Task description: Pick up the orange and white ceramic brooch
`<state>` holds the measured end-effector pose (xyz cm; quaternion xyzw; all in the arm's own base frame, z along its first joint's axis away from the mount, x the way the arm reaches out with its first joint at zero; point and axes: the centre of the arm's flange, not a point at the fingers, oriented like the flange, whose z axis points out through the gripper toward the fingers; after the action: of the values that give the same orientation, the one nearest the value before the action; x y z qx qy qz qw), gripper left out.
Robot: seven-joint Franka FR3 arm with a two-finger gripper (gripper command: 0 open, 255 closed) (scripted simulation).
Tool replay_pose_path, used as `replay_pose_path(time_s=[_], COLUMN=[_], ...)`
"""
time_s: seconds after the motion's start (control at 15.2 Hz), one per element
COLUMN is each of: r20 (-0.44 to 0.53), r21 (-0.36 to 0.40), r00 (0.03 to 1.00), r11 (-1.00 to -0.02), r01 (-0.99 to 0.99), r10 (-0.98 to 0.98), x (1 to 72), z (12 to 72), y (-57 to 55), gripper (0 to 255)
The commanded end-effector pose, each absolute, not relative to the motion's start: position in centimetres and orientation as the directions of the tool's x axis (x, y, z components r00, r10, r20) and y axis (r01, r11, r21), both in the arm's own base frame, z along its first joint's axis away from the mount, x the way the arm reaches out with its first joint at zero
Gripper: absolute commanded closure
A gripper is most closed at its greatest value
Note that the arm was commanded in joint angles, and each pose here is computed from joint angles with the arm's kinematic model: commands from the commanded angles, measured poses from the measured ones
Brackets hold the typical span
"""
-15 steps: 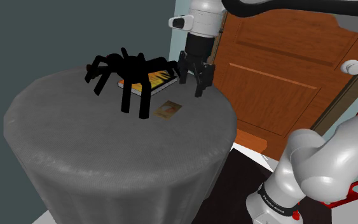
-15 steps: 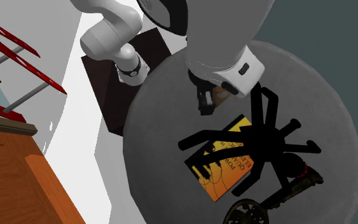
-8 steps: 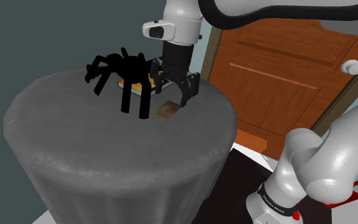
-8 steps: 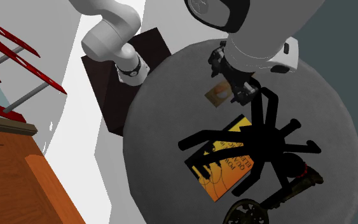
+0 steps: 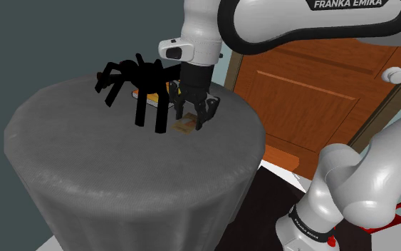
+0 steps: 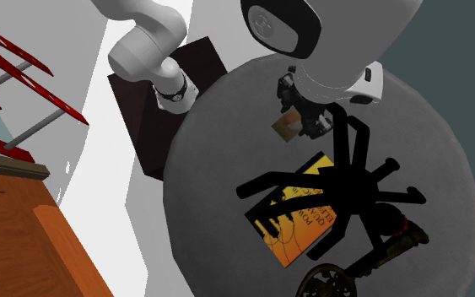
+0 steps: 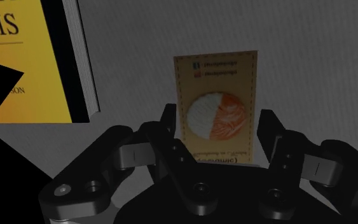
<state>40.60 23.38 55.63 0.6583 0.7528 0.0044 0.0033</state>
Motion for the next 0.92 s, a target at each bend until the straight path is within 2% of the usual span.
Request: replay_pose_path(time_s=[0.0, 0.53, 0.86], r20=[0.000, 0.000, 0.000], r21=[0.010, 0.010, 0.010], r00=[-0.133, -0.133, -0.133], r11=[0.133, 0.133, 0.133], r01=[0.991, 0.991, 0.991], r10=[0.991, 0.991, 0.991], x=[40.6, 40.7, 40.7], z=[55.4, 55.4, 58.0], y=[23.4, 23.4, 23.4], gripper=[255, 255, 255])
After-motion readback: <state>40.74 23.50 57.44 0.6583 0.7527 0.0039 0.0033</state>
